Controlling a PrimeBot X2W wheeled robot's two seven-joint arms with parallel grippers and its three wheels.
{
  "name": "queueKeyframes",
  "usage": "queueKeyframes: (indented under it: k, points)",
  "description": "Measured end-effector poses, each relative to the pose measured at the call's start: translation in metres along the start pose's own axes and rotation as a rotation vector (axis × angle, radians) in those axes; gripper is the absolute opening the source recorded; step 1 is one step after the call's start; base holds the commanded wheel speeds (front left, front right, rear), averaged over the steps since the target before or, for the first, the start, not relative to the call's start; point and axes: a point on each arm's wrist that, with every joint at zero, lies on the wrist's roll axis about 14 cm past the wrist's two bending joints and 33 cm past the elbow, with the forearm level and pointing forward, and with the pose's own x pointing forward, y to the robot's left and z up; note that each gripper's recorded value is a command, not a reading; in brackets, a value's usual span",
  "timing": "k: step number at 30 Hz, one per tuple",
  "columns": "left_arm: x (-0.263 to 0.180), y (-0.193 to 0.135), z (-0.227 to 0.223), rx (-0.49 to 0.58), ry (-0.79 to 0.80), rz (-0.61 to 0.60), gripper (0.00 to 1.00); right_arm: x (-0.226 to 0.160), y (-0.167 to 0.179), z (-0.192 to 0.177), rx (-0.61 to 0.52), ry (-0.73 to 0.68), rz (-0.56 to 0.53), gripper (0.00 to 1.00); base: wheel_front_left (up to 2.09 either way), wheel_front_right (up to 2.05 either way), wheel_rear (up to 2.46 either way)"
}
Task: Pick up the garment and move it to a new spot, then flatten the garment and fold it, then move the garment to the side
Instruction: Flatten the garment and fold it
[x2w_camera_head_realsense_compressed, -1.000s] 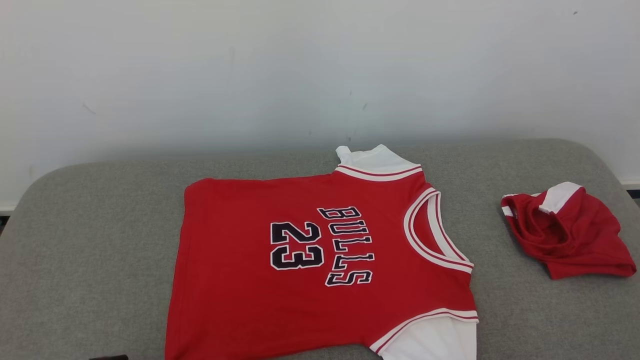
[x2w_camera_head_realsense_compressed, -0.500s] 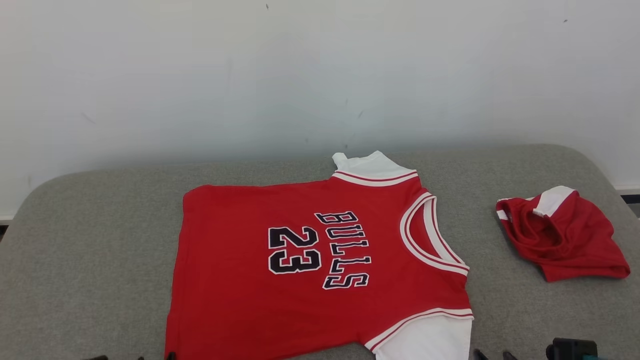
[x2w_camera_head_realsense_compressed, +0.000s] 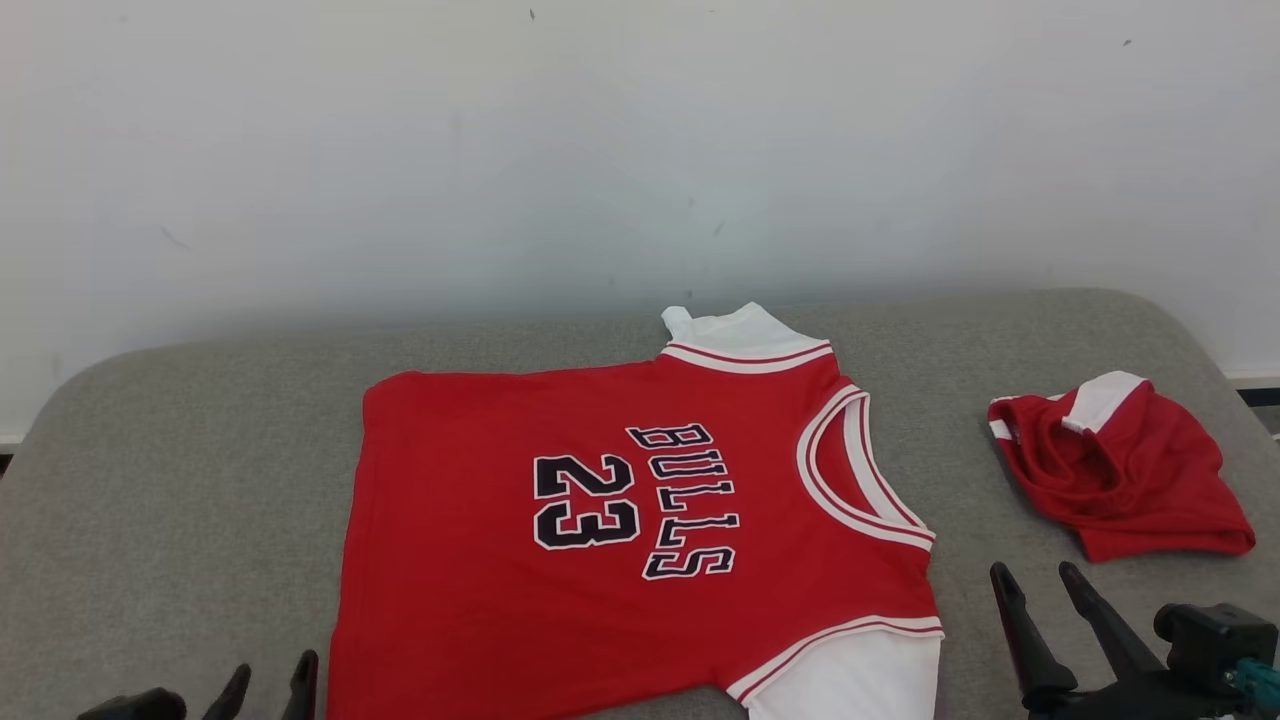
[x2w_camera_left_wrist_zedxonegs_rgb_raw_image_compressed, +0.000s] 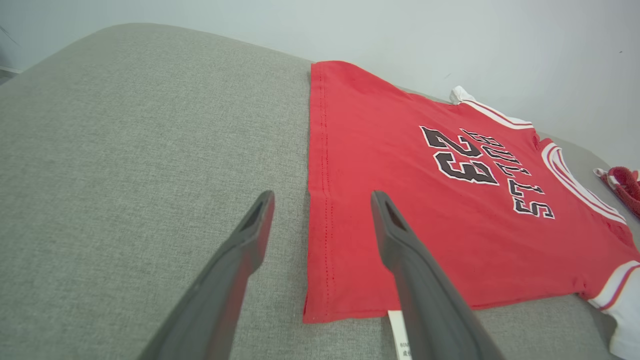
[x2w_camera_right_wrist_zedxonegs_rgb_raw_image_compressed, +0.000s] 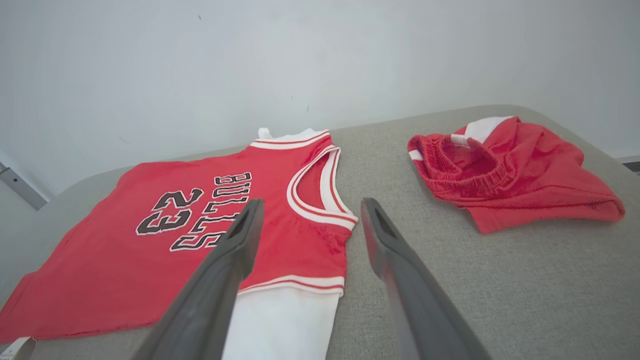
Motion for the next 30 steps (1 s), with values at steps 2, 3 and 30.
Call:
queueKeyframes:
  k: [2,3,30]
  points:
    - [-0.001,0.002,0.005,0.011,-0.021,0.007,1.0,0.001,-0.002,0.017,0.012,-0.077,-0.017,1.0,0.0,0.0,0.0]
    - [-0.001,0.002,0.014,0.014,-0.049,0.007,1.0,-0.001,-0.005,0.022,-0.011,-0.105,-0.024,1.0,0.0,0.0,0.0]
    - [-0.016,0.006,0.043,0.139,-0.227,0.083,1.0,-0.015,-0.024,0.033,-0.101,-0.214,-0.1,1.0,0.0,0.0,0.0]
